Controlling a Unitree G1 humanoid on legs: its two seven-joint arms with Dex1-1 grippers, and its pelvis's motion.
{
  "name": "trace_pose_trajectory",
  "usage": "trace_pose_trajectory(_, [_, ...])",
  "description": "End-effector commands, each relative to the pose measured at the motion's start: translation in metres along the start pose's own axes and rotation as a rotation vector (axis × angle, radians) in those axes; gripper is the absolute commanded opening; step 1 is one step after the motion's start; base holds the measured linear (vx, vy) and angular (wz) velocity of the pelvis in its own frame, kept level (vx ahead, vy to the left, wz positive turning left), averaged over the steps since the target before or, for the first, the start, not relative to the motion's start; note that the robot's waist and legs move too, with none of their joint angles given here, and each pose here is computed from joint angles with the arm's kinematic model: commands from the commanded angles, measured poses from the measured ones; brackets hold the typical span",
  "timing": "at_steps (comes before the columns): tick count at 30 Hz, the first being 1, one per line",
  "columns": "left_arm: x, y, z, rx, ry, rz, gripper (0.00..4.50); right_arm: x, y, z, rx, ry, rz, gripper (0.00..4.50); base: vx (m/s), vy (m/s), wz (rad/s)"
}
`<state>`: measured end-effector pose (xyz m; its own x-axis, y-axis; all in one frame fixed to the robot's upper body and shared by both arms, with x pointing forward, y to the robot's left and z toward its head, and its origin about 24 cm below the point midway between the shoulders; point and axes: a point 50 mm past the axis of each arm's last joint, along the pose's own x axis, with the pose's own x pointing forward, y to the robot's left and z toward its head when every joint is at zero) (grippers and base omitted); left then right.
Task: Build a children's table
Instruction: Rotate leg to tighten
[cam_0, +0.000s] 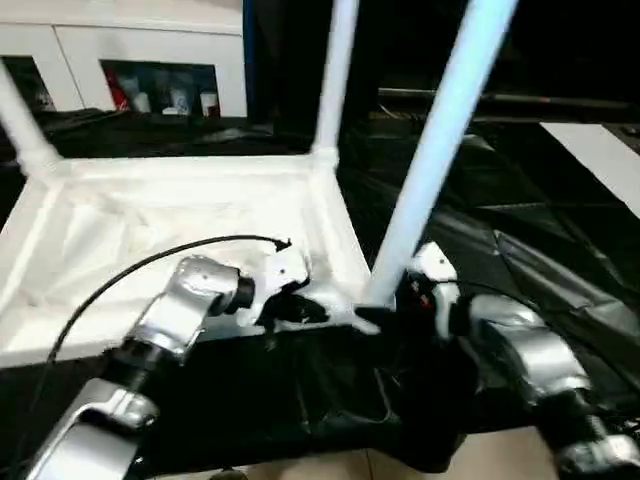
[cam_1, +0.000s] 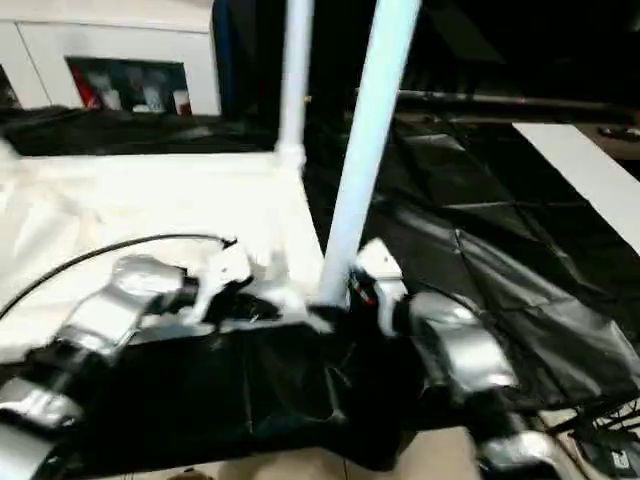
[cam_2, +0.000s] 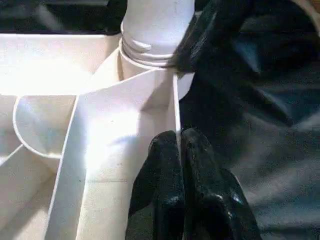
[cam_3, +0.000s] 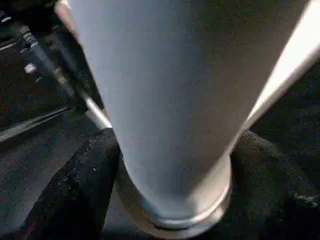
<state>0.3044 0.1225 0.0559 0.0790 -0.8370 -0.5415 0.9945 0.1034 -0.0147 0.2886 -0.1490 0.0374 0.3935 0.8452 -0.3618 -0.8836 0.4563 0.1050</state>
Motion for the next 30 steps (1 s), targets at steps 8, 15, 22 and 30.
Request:
trace_pose_trajectory(8, [0.003, -0.011, 0.002, 0.026, 0.002, -0.117, 0.0, -0.002, 0.015, 0.003, -0.036, -0.018, 0.168, 3.13, 0.0, 0.0, 0.0])
trace_pose_trajectory(15, [0.002, -0.012, 0.002, 0.019, -0.008, -0.107, 0.0, 0.0, 0.018, 0.005, -0.025, -0.03, 0.194, 2.63, 0.0, 0.0, 0.0])
trace_pose_trajectory(22, [0.002, -0.013, 0.001, 0.009, -0.009, -0.092, 0.0, 0.003, 0.019, 0.001, -0.015, -0.028, 0.192, 2.61, 0.0, 0.0, 0.0])
trace_pose_trajectory(30, [0.024, 0.012, 0.007, -0.052, 0.007, 0.185, 0.0, 0.028, 0.003, -0.012, 0.134, -0.046, -0.19, 2.6, 0.0, 0.0, 0.0])
